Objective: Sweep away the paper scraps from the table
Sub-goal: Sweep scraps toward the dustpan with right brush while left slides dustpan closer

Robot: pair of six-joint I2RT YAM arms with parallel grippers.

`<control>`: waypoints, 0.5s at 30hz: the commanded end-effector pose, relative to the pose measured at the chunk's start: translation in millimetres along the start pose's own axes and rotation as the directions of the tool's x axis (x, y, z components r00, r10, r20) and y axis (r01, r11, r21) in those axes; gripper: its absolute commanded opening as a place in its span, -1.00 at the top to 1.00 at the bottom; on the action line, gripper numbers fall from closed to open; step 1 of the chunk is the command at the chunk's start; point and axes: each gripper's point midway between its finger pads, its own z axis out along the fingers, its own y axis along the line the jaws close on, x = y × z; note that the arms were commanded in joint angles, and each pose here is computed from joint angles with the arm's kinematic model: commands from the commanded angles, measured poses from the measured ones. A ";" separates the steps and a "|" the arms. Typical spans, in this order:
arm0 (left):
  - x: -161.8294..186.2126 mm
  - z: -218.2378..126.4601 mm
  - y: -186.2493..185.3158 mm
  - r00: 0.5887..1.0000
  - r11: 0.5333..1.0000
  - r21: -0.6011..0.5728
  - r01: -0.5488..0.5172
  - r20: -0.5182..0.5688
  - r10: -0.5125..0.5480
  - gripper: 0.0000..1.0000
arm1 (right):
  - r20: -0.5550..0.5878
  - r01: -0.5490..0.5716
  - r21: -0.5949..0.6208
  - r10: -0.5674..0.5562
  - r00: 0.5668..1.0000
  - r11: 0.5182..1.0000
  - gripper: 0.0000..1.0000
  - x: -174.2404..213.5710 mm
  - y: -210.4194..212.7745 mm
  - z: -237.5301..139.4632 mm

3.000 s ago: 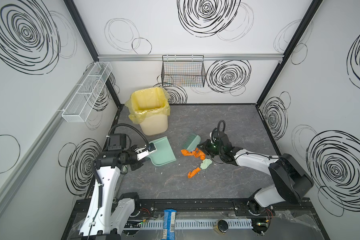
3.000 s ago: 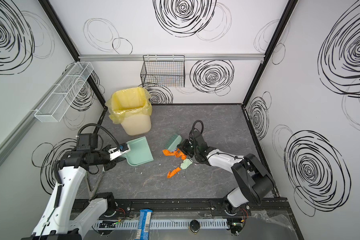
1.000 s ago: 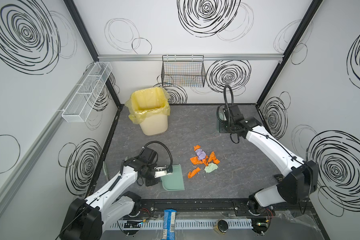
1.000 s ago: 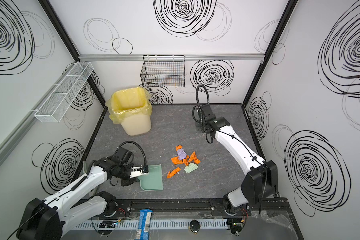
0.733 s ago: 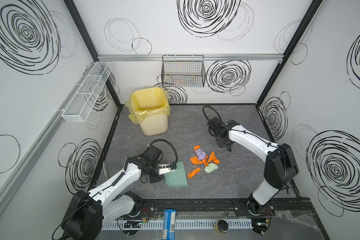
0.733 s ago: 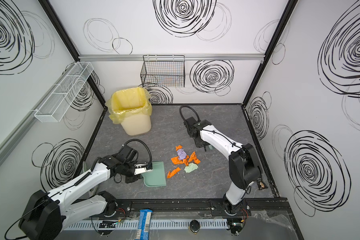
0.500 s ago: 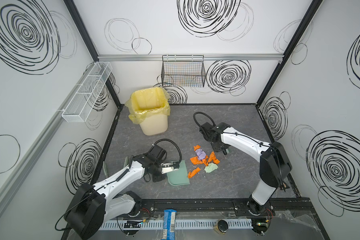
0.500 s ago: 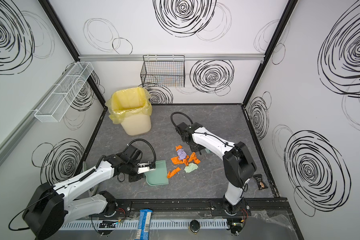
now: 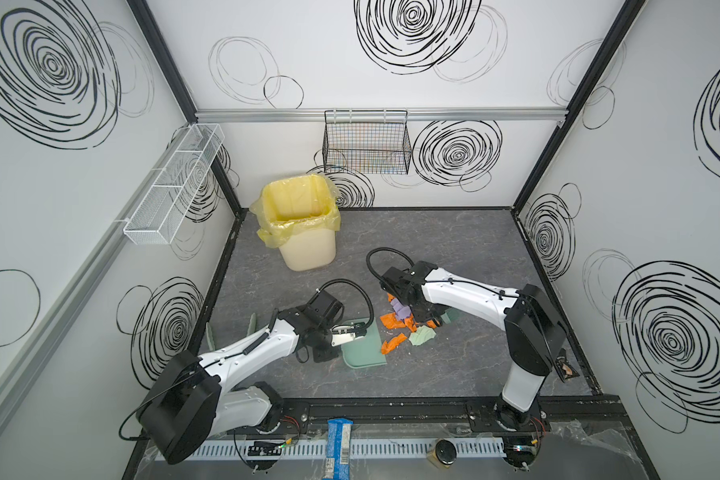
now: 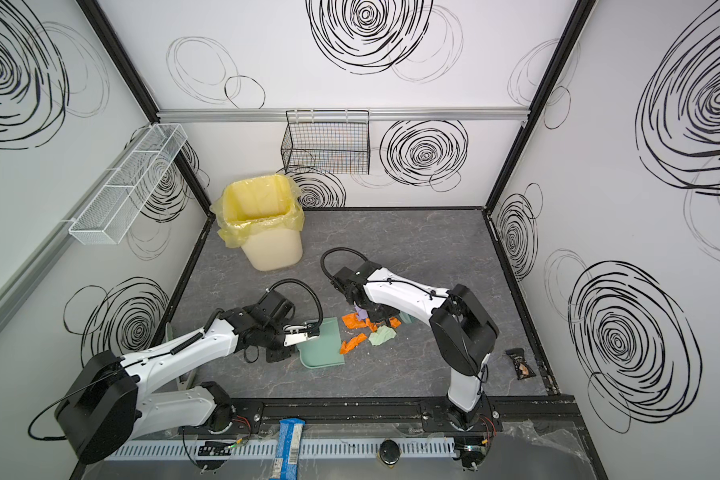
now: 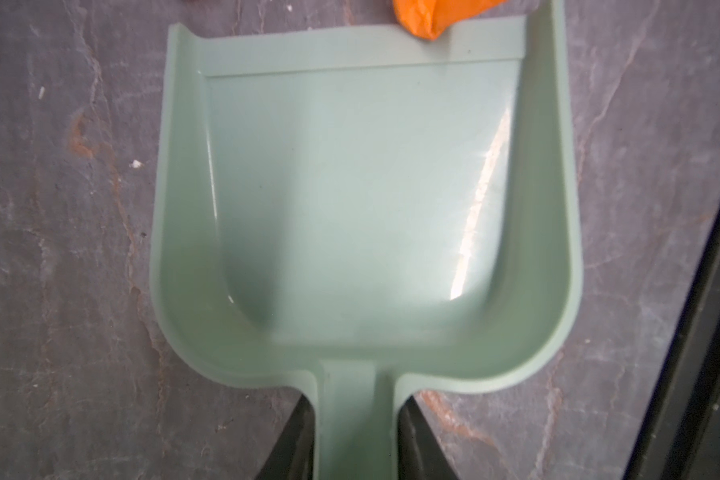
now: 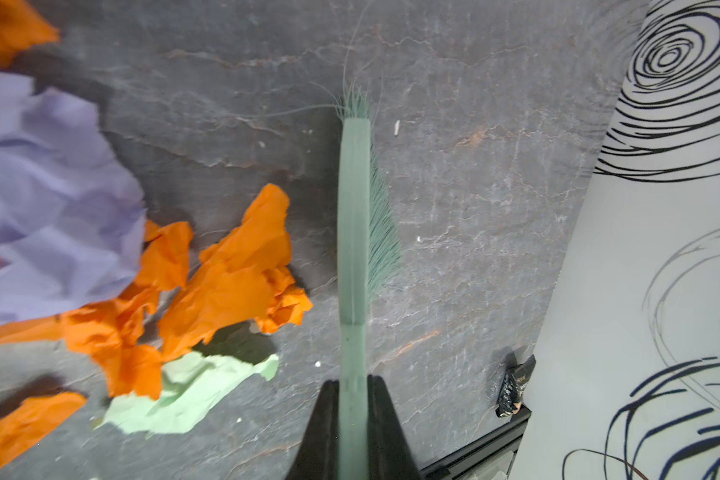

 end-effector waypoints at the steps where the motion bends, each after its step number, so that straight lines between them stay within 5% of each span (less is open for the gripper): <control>1: -10.6 0.1 8.8 1.000 0.999 -0.030 0.010 0.009 -0.009 1.00 | -0.040 -0.033 -0.112 0.028 0.999 0.993 1.00 13.2 33.9 -13.5; 15: -31.6 9.6 15.2 0.999 0.999 -0.034 0.013 0.043 -0.011 1.00 | 0.018 0.043 -0.375 -0.038 0.999 0.926 1.00 16.8 116.0 -62.4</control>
